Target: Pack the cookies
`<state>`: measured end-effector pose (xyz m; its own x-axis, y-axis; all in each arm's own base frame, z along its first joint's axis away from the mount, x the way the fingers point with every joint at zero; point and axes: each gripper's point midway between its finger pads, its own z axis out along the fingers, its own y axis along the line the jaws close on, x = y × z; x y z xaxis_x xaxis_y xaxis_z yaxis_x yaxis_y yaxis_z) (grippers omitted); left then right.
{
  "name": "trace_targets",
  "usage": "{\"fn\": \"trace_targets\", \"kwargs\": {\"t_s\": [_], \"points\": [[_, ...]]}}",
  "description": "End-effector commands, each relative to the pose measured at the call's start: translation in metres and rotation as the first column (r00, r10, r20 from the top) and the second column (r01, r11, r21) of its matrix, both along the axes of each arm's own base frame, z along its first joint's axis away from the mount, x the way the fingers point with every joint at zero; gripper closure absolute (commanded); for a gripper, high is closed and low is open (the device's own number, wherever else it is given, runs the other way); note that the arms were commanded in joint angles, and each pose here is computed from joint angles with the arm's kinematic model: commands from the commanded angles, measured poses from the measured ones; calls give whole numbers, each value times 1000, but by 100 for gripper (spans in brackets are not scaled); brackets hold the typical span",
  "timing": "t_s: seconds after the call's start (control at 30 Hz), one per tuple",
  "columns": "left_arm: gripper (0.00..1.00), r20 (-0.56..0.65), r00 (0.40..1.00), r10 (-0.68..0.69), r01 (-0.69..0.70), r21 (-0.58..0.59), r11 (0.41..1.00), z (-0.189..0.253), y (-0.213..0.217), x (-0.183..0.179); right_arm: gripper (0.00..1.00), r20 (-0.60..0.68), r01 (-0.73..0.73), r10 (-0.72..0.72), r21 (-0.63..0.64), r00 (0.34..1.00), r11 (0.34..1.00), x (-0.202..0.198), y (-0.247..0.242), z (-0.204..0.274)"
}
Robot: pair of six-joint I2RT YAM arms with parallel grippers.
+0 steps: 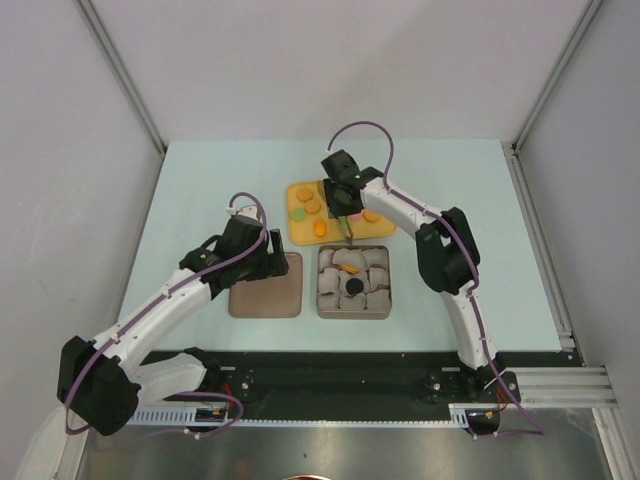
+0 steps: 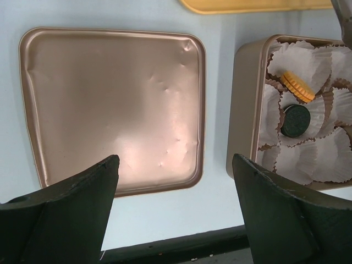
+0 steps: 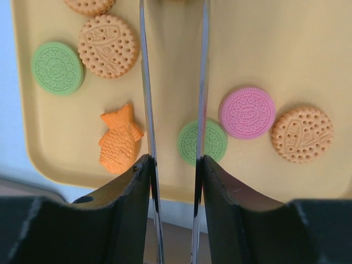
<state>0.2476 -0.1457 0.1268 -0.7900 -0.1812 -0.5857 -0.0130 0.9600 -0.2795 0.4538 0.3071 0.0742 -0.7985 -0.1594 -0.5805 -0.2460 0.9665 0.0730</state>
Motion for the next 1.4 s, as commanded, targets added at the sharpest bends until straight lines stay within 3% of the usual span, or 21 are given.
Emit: {"fn": "trace_targets", "kwargs": {"t_s": [0.0, 0.23, 0.5, 0.67, 0.9, 1.13, 1.37], "points": [[12, 20, 1000, -8, 8, -7, 1000, 3, -1, 5, 61, 78, 2, -7, 55, 997, 998, 7, 0, 45], [12, 21, 1000, -11, 12, -12, 1000, 3, -2, 4, 64, 162, -5, -10, 89, 987, 996, -1, -6, 105], [12, 31, 999, -11, 11, -22, 1000, 7, -2, 3, 64, 199, -24, 8, 76, 980, 997, -58, -29, 151], [12, 34, 999, -17, 18, -30, 999, 8, -4, 3, 65, 192, -21, 11, 48, 981, 999, -129, -63, 153], [12, 31, 999, -11, 12, -34, 999, 7, -5, 5, 66, 162, -81, 80, 1, 984, 997, -220, -62, 146], [12, 38, 999, -2, 3, -24, 1000, 9, -2, 6, 66, 134, -106, 102, 23, 986, 994, -263, -50, 133], [12, 41, 999, -2, 2, -21, 1000, 9, -1, 4, 65, 97, -136, 132, 37, 986, 990, -279, -34, 114]]}}
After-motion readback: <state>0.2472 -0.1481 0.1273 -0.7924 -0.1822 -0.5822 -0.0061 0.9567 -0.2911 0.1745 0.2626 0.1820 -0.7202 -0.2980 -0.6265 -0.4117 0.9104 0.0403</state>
